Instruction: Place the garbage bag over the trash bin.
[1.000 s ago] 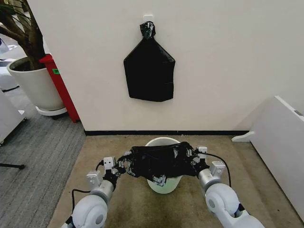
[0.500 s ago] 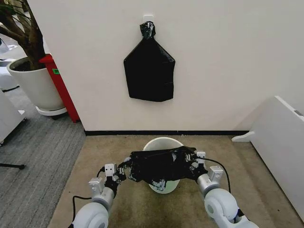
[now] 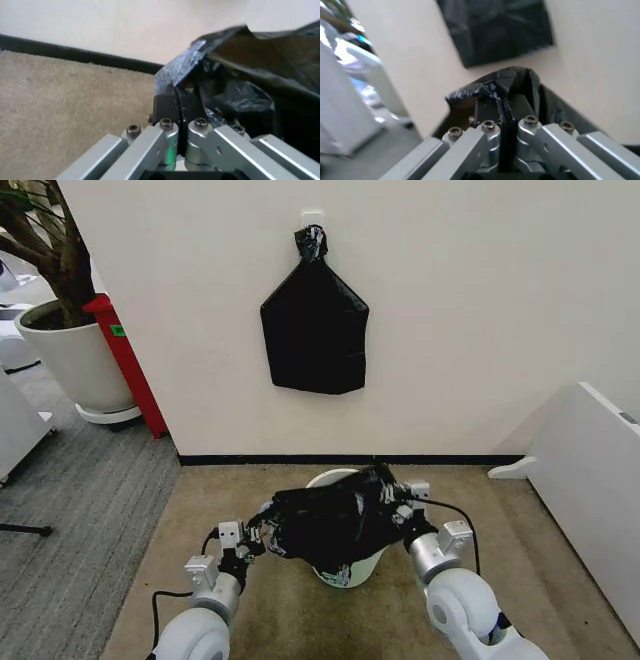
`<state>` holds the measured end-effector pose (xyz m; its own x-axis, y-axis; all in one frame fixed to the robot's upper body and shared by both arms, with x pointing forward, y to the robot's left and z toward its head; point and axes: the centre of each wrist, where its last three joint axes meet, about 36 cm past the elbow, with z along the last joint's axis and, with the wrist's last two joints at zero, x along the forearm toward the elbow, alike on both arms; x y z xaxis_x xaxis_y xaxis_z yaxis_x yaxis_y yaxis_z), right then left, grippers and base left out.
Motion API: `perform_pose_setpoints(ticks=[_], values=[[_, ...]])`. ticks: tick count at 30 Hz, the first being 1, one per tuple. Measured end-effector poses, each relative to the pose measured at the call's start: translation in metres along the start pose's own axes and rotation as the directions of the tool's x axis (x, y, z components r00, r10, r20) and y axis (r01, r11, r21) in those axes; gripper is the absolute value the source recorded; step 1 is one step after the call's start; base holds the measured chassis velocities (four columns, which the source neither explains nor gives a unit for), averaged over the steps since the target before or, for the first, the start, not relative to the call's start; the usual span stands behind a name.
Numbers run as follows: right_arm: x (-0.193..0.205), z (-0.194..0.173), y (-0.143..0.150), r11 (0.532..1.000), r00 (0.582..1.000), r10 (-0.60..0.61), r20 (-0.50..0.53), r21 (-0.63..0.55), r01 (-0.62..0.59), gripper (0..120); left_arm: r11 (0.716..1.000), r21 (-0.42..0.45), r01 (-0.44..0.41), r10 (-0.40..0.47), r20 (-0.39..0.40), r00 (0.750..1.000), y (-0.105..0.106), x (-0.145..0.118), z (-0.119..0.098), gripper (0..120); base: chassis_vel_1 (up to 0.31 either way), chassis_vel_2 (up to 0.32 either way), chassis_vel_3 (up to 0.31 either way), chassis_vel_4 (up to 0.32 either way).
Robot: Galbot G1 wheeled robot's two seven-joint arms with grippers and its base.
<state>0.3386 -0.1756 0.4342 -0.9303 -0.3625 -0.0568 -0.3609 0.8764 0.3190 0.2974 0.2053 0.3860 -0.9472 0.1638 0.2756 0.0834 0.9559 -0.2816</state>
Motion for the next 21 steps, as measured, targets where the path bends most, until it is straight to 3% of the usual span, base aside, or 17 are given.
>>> perform_pose_setpoints(ticks=[4, 10, 17, 21], values=[[0.005, -0.022, 0.022, 0.996, 0.998, -0.058, 0.030, -0.065, 0.060, 0, 1.000, 0.006, -0.013, 0.013, 0.035, 0.999, -0.002, 0.000, -0.003, 0, 0.000, 0.000, 0.000, 0.000], [0.005, -0.025, 0.020, 0.980, 0.978, -0.177, 0.107, -0.073, 0.185, 0, 1.000, 0.006, -0.012, 0.012, 0.053, 0.999, 0.000, -0.002, -0.005, 0, 0.000, 0.000, 0.000, 0.000], [-0.006, -0.023, 0.026, 0.936, 0.931, -0.314, 0.187, -0.102, 0.337, 0, 0.999, 0.038, -0.029, 0.024, 0.128, 0.992, -0.005, -0.005, -0.005, 0, 0.000, 0.000, 0.000, 0.000], [-0.006, -0.017, 0.041, 0.893, 0.908, -0.365, 0.208, -0.197, 0.404, 0, 0.997, 0.053, -0.063, 0.052, 0.194, 0.980, -0.008, -0.001, -0.012, 0, 0.000, 0.000, 0.000, 0.000]])
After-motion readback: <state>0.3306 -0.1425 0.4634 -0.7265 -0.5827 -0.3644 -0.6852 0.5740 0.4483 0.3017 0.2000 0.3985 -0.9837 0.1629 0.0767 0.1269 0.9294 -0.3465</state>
